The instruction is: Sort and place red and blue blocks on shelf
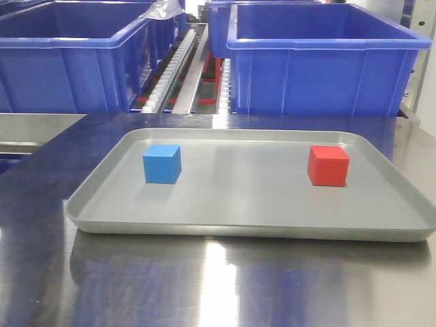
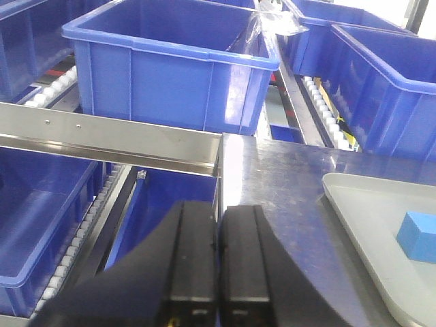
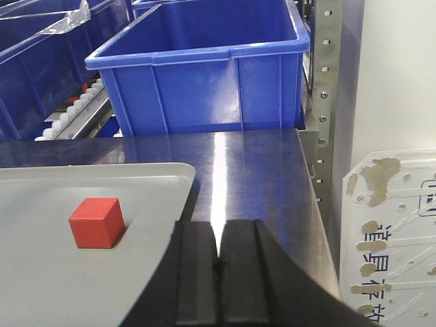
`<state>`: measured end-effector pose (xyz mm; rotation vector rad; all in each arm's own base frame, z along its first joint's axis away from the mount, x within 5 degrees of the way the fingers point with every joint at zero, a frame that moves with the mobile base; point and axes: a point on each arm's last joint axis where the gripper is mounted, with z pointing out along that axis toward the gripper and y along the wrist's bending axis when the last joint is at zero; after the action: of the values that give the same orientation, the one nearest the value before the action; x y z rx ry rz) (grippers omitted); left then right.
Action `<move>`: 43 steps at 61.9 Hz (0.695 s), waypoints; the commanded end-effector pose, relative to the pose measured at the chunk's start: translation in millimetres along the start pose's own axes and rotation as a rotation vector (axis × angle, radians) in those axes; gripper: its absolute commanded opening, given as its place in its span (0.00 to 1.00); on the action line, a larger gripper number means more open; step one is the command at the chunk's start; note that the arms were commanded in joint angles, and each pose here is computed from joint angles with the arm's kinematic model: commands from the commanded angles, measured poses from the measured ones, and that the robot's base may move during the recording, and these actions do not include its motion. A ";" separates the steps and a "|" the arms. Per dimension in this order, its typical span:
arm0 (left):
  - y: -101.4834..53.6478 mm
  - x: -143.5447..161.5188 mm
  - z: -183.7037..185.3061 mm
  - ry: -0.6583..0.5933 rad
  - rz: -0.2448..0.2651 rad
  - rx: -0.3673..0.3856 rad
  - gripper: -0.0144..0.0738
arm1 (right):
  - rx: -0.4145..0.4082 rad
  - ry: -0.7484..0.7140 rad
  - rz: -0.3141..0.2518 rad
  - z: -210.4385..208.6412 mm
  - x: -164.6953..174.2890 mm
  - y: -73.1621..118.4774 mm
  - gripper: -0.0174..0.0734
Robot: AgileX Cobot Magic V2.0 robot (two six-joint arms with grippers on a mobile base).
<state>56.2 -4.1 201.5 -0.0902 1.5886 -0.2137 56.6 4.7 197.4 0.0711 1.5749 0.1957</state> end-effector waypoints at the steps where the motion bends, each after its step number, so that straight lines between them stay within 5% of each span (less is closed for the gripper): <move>1: 0.0 6.0 0.5 -0.056 -0.010 0.025 0.30 | -0.009 -0.116 -0.007 -1.8 -16.1 2.0 0.25; 43: 0.0 6.0 0.5 -0.056 -0.010 0.025 0.30 | -0.009 -0.116 -0.007 -1.8 -16.1 2.0 0.25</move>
<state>56.2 -4.1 201.5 -0.0902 1.5886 -0.2137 56.6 4.7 197.4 0.0711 1.5749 0.1957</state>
